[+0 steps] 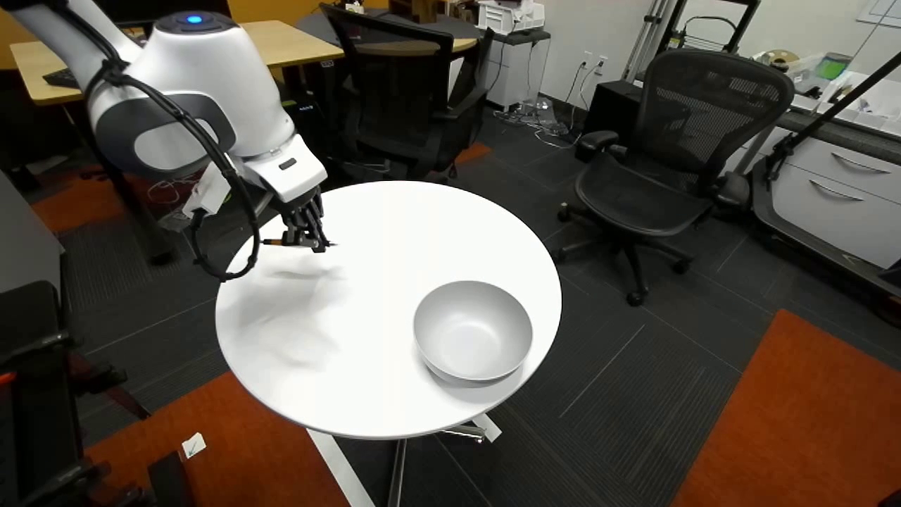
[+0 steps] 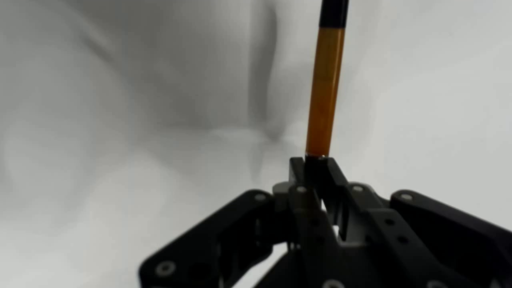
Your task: Put the pen on the table
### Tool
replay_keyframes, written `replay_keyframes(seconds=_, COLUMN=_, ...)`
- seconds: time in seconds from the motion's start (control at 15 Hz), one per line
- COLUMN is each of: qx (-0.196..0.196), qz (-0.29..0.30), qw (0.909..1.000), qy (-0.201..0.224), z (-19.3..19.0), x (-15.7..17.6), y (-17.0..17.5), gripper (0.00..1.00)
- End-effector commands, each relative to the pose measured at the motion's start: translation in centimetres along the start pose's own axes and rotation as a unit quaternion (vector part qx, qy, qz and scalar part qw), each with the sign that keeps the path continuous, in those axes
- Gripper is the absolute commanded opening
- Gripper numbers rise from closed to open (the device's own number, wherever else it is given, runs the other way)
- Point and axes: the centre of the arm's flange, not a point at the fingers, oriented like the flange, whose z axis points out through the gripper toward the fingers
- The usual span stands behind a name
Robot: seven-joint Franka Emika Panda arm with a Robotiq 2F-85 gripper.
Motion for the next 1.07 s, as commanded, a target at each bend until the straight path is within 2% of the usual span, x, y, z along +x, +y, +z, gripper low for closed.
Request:
replay_keyframes(seconds=0.0, qx=0.006, qz=-0.014, qw=0.9997, qy=-0.017, z=1.1, x=0.0, y=-1.2, gripper=0.03)
replay_keyframes(seconds=0.6, qx=-0.003, qz=-0.055, qw=0.9976, qy=-0.042, z=3.1, x=-0.6, y=-3.8, gripper=0.03)
replay_keyframes(seconds=0.67, qx=-0.008, qz=-0.057, qw=0.9973, qy=-0.045, z=3.2, x=-0.5, y=-3.9, gripper=0.07)
replay_keyframes(seconds=0.73, qx=-0.011, qz=-0.058, qw=0.9970, qy=-0.049, z=3.3, x=-0.9, y=-4.0, gripper=0.38)
replay_keyframes(seconds=0.8, qx=-0.012, qz=-0.060, qw=0.9967, qy=-0.053, z=3.3, x=-1.0, y=-3.9, gripper=0.39)
replay_keyframes(seconds=1.0, qx=-0.016, qz=-0.061, qw=0.9965, qy=-0.054, z=3.1, x=-1.2, y=-4.0, gripper=0.60)
